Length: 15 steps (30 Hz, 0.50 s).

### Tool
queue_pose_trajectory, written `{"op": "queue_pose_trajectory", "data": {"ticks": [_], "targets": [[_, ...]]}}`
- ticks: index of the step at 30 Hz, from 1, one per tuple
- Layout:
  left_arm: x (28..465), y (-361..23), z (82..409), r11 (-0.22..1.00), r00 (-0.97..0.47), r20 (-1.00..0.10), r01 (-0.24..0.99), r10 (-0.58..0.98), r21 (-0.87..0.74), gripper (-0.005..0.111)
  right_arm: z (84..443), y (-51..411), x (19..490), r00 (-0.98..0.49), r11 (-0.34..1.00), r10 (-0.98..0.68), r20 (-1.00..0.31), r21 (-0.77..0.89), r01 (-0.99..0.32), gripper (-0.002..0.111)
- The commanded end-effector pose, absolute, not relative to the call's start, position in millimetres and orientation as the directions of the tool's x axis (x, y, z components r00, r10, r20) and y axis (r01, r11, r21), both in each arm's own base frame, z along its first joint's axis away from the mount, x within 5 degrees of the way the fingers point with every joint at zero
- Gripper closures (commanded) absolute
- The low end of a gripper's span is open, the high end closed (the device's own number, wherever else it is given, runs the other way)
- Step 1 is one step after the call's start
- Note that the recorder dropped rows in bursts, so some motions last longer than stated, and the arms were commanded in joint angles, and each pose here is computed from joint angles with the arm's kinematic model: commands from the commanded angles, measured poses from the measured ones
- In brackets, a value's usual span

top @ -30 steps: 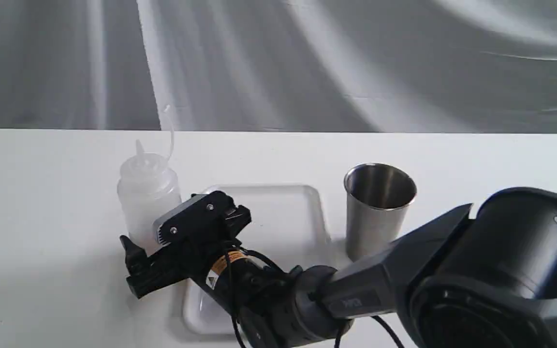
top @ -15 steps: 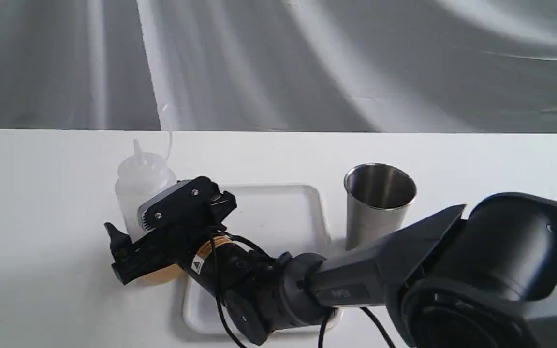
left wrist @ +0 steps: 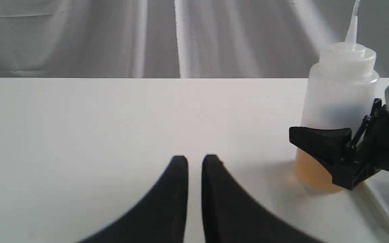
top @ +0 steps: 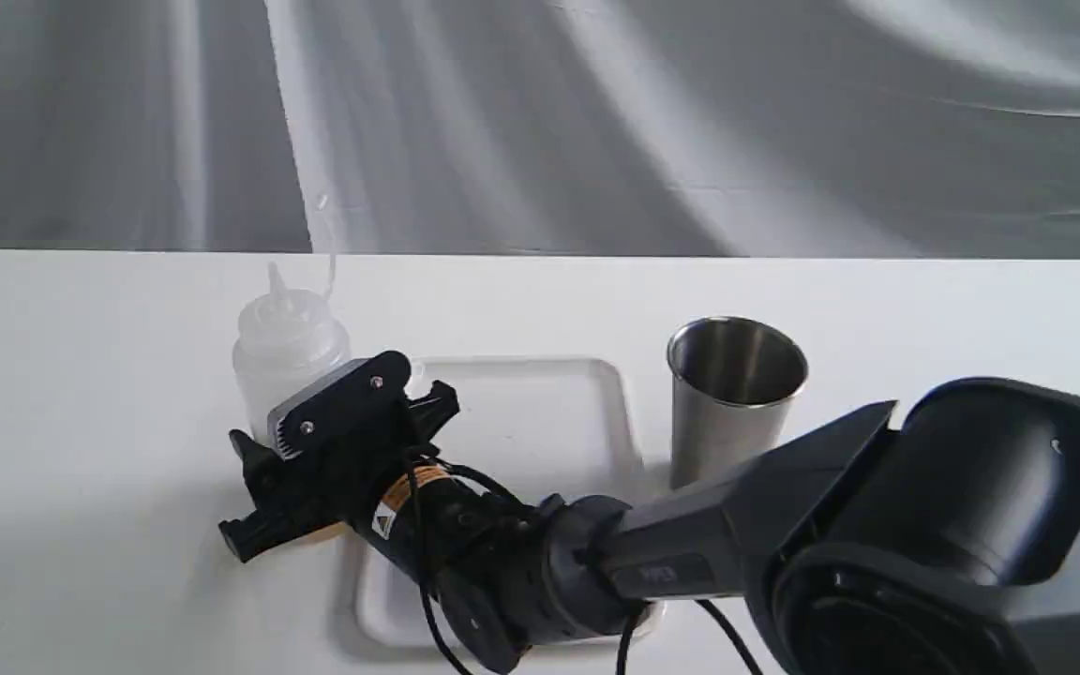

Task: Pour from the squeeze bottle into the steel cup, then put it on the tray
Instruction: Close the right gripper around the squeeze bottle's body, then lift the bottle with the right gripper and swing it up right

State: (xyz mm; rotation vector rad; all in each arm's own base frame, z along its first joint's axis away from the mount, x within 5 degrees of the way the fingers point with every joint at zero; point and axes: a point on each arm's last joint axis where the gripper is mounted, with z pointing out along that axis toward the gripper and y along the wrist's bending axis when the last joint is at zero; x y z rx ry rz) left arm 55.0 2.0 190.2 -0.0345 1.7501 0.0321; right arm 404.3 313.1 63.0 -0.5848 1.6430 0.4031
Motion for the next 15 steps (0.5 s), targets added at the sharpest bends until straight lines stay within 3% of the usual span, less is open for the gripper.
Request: {"op": "queue_pose_trajectory", "data": {"ticks": [1, 7, 15], "targets": [[55.1, 2.2, 189.7, 0.999, -0.171, -0.985, -0.044, -0.005, 0.002, 0.098, 67.2, 314.0, 405.7, -0.082, 0.806, -0.144, -0.986, -0.069, -0.588, 0.108], [55.1, 2.2, 189.7, 0.999, -0.171, -0.985, -0.044, -0.005, 0.002, 0.098, 94.4, 321.7, 402.4, -0.027, 0.791, -0.123, -0.992, -0.081, -0.607, 0.108], [55.1, 2.2, 189.7, 0.999, -0.171, -0.985, -0.045, -0.008, 0.000, 0.098, 173.4, 323.8, 398.4, 0.095, 0.786, -0.086, -0.992, -0.127, -0.605, 0.108]]}}
